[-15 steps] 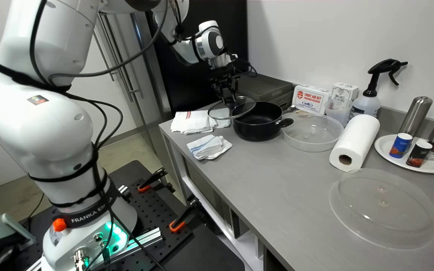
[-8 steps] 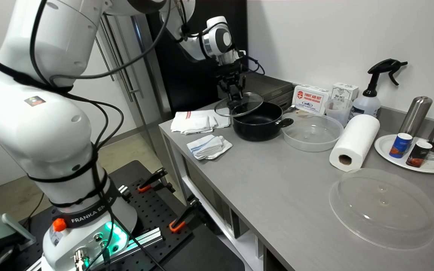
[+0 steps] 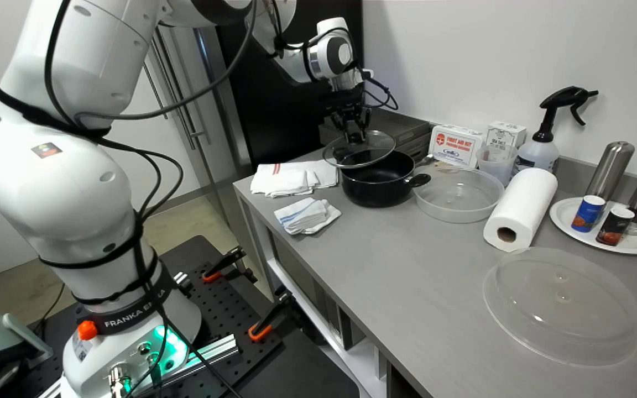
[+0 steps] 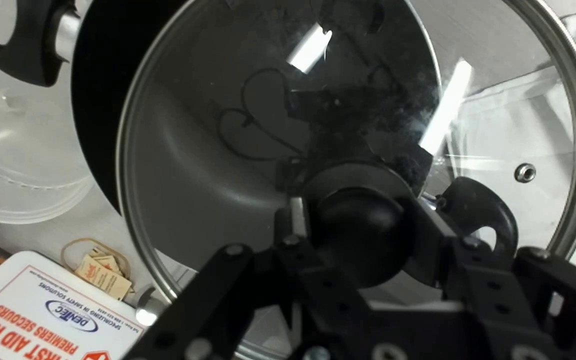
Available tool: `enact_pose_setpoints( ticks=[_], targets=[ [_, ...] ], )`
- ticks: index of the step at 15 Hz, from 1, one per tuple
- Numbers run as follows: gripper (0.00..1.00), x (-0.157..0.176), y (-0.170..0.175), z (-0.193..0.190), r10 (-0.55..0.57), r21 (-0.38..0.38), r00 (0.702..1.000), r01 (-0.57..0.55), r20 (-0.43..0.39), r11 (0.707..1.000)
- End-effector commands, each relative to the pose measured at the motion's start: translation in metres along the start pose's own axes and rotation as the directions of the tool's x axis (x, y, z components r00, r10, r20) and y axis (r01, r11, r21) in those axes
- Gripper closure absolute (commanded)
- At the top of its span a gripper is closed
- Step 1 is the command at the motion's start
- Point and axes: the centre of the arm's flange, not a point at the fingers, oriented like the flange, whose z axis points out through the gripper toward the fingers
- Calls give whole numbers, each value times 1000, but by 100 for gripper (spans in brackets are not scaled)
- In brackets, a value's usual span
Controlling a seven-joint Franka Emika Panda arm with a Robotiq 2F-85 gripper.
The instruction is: Put the lid on the pot
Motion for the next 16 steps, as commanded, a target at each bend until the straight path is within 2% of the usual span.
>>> enact_pose_setpoints(
  ticks=[1, 16],
  targets=[
    [75, 15, 20, -6, 75, 25, 997, -75, -5, 997],
    [75, 1, 68, 10, 208, 26, 978, -208, 12, 978]
  ],
)
